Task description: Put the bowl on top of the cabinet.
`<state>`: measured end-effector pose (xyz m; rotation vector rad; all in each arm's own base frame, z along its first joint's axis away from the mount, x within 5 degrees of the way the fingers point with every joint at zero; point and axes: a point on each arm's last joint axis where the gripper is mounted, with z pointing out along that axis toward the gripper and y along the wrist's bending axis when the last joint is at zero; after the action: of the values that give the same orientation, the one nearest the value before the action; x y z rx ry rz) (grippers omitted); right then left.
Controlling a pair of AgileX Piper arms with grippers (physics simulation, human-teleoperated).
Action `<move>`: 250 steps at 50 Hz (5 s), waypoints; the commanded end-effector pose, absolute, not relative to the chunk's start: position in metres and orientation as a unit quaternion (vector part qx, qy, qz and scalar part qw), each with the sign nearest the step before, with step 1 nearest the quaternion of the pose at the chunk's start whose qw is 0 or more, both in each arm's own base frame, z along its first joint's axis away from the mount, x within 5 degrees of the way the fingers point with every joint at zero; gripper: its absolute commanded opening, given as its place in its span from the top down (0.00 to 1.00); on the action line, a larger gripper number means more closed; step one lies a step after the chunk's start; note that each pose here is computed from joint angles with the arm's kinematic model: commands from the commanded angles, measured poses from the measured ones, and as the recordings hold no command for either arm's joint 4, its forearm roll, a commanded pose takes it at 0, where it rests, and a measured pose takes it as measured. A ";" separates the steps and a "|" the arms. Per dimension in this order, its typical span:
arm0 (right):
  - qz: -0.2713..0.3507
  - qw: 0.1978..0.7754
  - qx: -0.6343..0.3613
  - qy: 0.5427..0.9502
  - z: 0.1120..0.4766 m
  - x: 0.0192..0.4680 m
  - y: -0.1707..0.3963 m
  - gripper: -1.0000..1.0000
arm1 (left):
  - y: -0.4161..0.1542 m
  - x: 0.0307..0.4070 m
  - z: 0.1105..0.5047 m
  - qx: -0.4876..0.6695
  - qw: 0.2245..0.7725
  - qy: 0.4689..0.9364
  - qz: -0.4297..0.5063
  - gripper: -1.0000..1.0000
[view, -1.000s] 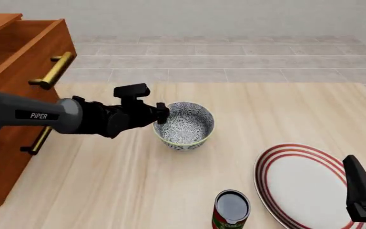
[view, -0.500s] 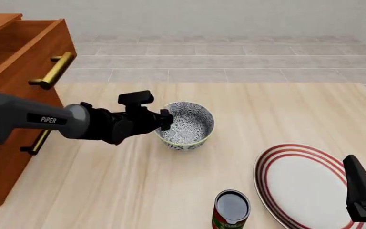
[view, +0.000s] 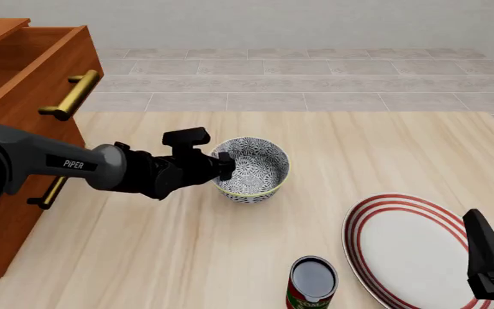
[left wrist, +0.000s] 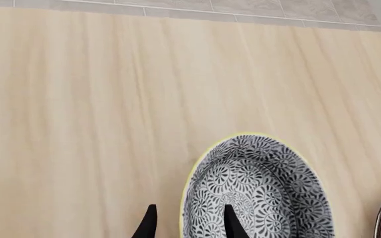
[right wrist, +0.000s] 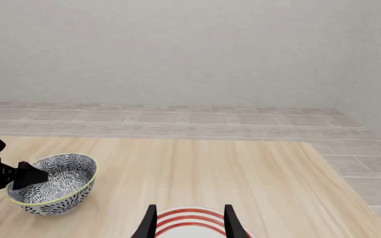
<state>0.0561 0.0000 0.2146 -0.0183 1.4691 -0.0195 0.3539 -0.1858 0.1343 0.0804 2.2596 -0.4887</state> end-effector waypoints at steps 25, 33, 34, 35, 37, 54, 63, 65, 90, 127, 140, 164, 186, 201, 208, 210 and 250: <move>-0.009 0.742 -0.008 0.671 0.215 0.056 0.000 0.00 | -0.192 0.358 0.120 0.031 0.394 0.898 -0.194 0.00; -0.009 0.742 -0.008 0.671 0.214 0.056 0.000 0.00 | -0.194 0.357 0.115 0.031 0.391 0.899 -0.195 0.00; -0.009 0.742 -0.008 0.671 0.214 0.056 0.000 0.00 | -0.194 0.358 0.114 0.031 0.391 0.899 -0.194 0.00; -0.009 0.742 -0.008 0.671 0.214 0.056 0.000 0.00 | -0.194 0.357 0.114 0.032 0.390 0.899 -0.195 0.00; -0.009 0.742 -0.008 0.671 0.214 0.056 0.000 0.00 | -0.194 0.357 0.114 0.030 0.390 0.900 -0.195 0.00; -0.009 0.741 -0.008 0.671 0.214 0.056 0.000 0.00 | -0.188 0.358 0.124 0.035 0.400 0.896 -0.190 1.00; -0.008 0.741 -0.008 0.671 0.214 0.056 0.000 0.00 | -0.186 0.358 0.127 0.033 0.402 0.895 -0.190 1.00; -0.008 0.741 -0.007 0.671 0.215 0.056 0.000 0.00 | -0.186 0.357 0.129 0.034 0.403 0.894 -0.191 1.00; -0.009 0.742 -0.010 0.670 0.215 0.056 0.000 0.00 | -0.186 0.345 0.168 -0.004 0.414 0.882 -0.225 1.00; -0.006 0.743 -0.009 0.669 0.215 0.056 0.000 0.00 | -0.158 0.337 0.240 -0.054 0.444 0.861 -0.243 1.00; -0.005 0.743 -0.010 0.669 0.215 0.056 0.000 0.00 | -0.151 0.328 0.271 -0.054 0.456 0.854 -0.245 1.00; -0.003 0.743 -0.010 0.670 0.215 0.056 0.001 0.00 | -0.124 0.325 0.314 -0.060 0.483 0.844 -0.224 1.00; -0.003 0.743 -0.011 0.669 0.215 0.056 0.001 0.00 | -0.107 0.327 0.335 -0.073 0.476 0.853 -0.202 1.00; -0.002 0.743 -0.013 0.670 0.215 0.056 0.001 0.00 | -0.095 0.319 0.364 -0.069 0.488 0.849 -0.189 1.00; -0.001 0.742 -0.015 0.670 0.215 0.056 0.001 0.00 | -0.089 0.313 0.376 -0.069 0.492 0.848 -0.183 1.00; 0.000 0.742 -0.015 0.670 0.215 0.056 0.001 0.00 | -0.087 0.308 0.384 -0.065 0.499 0.845 -0.183 1.00; 0.002 0.742 -0.016 0.671 0.214 0.056 0.002 0.00 | -0.030 0.285 0.431 -0.130 0.533 0.824 -0.143 1.00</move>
<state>0.0561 0.0015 0.2145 -0.0366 1.4704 0.0035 0.2904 -0.0446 0.4207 -0.2700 1.9898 -0.3646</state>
